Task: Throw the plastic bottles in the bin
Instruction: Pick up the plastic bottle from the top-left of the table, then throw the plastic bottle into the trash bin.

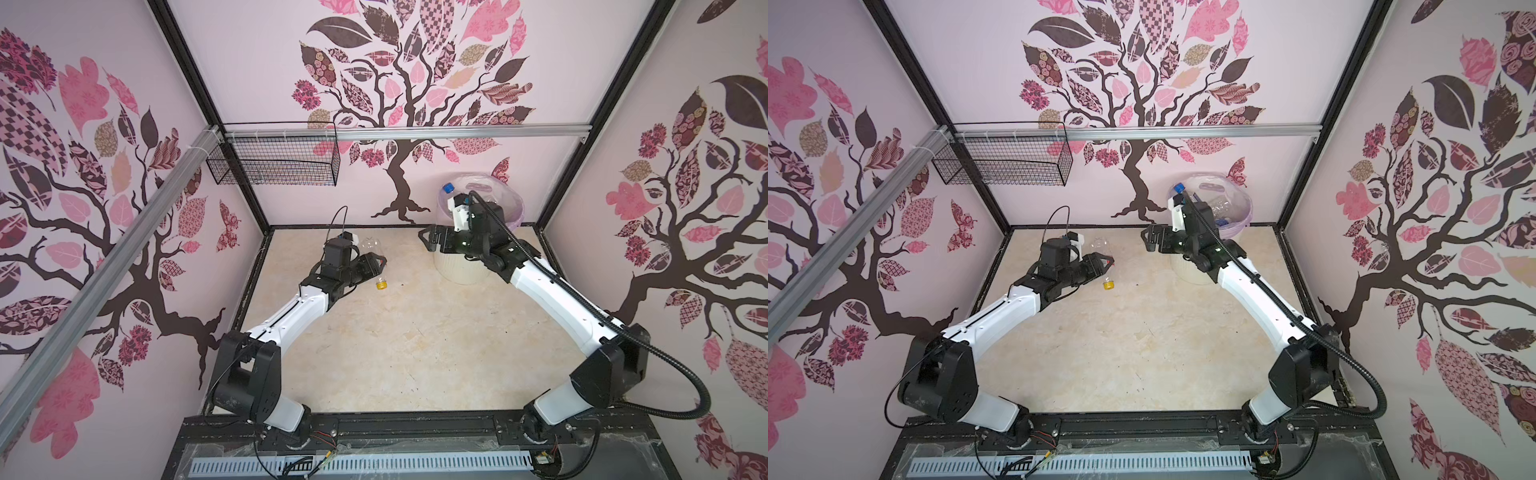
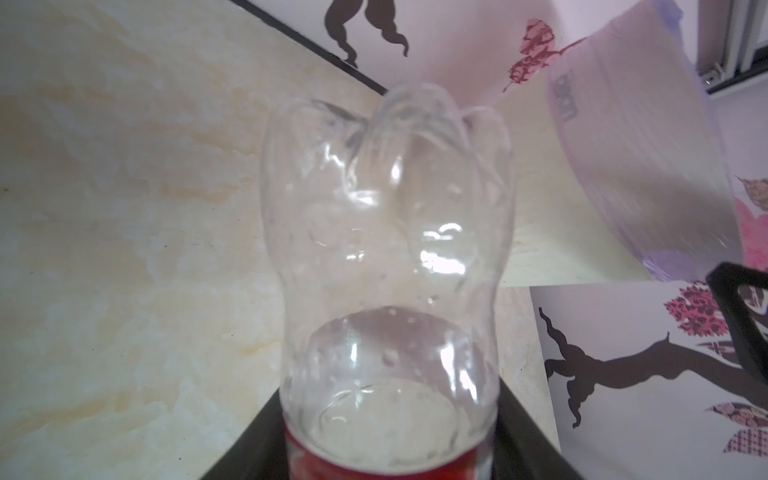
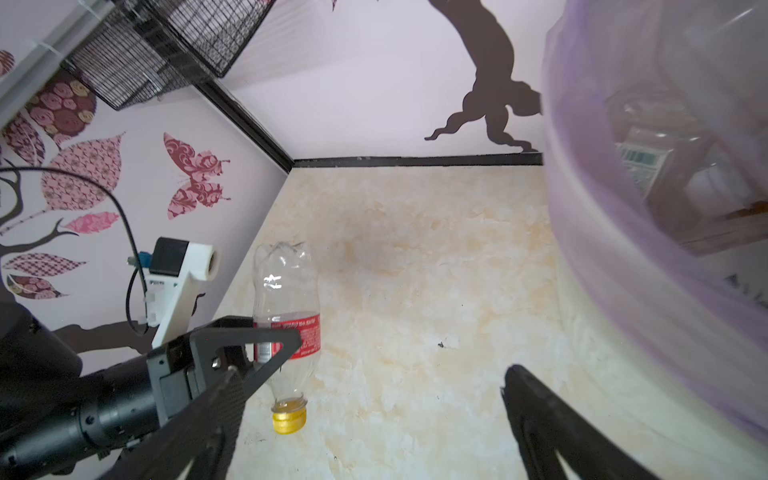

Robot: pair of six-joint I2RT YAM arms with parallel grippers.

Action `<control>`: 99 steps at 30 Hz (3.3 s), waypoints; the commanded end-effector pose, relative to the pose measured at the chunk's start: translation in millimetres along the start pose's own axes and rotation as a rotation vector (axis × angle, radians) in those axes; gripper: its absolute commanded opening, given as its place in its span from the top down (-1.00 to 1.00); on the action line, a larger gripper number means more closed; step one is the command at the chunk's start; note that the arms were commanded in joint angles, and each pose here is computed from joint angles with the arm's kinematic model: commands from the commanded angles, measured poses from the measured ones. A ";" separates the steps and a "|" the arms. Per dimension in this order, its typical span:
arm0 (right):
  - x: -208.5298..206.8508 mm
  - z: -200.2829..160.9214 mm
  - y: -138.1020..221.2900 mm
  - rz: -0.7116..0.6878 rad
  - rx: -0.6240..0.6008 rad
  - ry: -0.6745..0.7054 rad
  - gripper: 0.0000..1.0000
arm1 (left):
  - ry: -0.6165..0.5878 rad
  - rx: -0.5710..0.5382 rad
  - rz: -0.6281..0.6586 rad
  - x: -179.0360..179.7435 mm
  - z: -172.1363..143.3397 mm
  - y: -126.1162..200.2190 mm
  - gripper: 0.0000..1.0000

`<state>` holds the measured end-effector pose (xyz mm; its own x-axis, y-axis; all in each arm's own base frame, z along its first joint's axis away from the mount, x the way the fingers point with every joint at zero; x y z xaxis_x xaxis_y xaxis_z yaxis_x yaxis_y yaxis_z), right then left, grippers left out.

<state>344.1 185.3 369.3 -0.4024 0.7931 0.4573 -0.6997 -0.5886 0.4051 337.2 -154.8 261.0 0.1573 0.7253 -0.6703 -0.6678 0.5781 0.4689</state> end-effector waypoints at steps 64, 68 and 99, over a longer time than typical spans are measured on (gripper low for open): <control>42.9 48.7 -0.3 0.048 -0.032 0.094 0.04 | -0.432 -0.079 -0.143 -90.5 -37.9 72.6 -0.96; 53.1 94.9 42.6 -0.062 -0.182 0.174 0.04 | -0.454 -0.126 -0.172 -107.3 -23.7 86.3 -0.96; -52.0 141.5 26.5 -0.883 -0.345 0.291 -0.99 | -0.512 -0.211 -0.255 -140.6 2.5 110.3 -0.96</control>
<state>449.2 113.7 443.9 0.1823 0.9678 -0.1734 -0.9404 0.2232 0.2566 247.2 -195.4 413.6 0.6265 0.6772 -0.3859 -0.6789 0.7174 0.1567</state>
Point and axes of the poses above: each gripper's point midway between its finger pads, its own y axis back along the fingers, its own x axis along the line the jaws close on, z = x × y, the point moved 10 cm from there along y, back along the fingers, and after that the axes turned 1 degree about y, right-handed, at the moved point
